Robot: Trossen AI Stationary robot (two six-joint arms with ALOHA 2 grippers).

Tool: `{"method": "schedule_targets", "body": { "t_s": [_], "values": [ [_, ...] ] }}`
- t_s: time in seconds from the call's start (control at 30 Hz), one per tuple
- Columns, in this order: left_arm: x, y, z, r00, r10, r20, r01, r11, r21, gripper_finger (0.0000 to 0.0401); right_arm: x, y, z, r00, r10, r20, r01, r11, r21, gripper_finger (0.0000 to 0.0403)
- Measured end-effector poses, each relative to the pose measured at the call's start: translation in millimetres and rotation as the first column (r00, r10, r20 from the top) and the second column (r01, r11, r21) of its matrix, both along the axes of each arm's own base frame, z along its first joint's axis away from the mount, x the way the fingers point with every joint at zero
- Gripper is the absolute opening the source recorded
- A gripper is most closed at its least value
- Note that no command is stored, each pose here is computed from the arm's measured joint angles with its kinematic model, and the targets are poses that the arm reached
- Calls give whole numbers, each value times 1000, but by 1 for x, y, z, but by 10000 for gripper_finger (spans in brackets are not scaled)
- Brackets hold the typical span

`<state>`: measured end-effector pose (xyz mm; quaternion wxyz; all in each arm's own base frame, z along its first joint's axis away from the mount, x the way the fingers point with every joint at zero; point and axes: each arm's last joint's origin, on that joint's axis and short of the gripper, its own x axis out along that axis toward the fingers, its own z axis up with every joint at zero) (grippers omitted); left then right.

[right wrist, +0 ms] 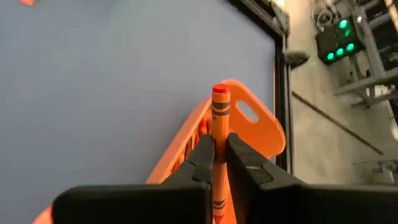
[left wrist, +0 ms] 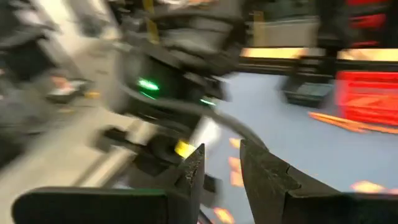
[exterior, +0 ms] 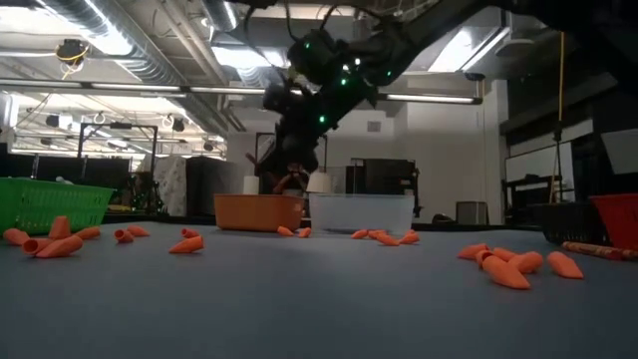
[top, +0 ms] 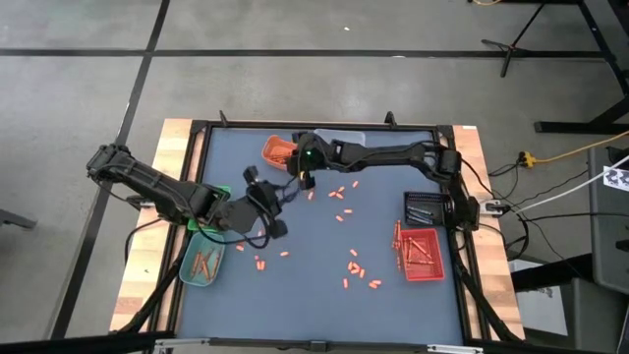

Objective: Sort crayons
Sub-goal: Put the red crayon into the orange bin

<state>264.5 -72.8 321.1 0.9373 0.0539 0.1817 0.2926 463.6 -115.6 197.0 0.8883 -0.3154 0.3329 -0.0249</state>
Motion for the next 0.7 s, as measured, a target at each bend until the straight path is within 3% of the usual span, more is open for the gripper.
{"method": "schedule_targets", "body": {
  "t_s": [0.13, 0.23, 0.43, 0.7],
  "values": [
    [0, 9, 2, 992, 125, -7, -123, 986, 109, 92, 2, -8, -14, 999, -31, -30, 30, 999, -37, 21],
    [1, 16, 2, 987, 160, -26, -154, 977, 150, 92, 2, -14, -22, 996, -73, -49, 69, 995, -65, 21],
    [3, 26, 2, 981, 193, -28, -187, 971, 150, 92, 0, -22, -30, 993, -97, -71, 93, 994, -66, 31],
    [3, 29, 2, 979, 204, -28, -198, 969, 150, 92, 1, -20, -29, 994, -90, -66, 86, 995, -59, 103]
  ]
}}
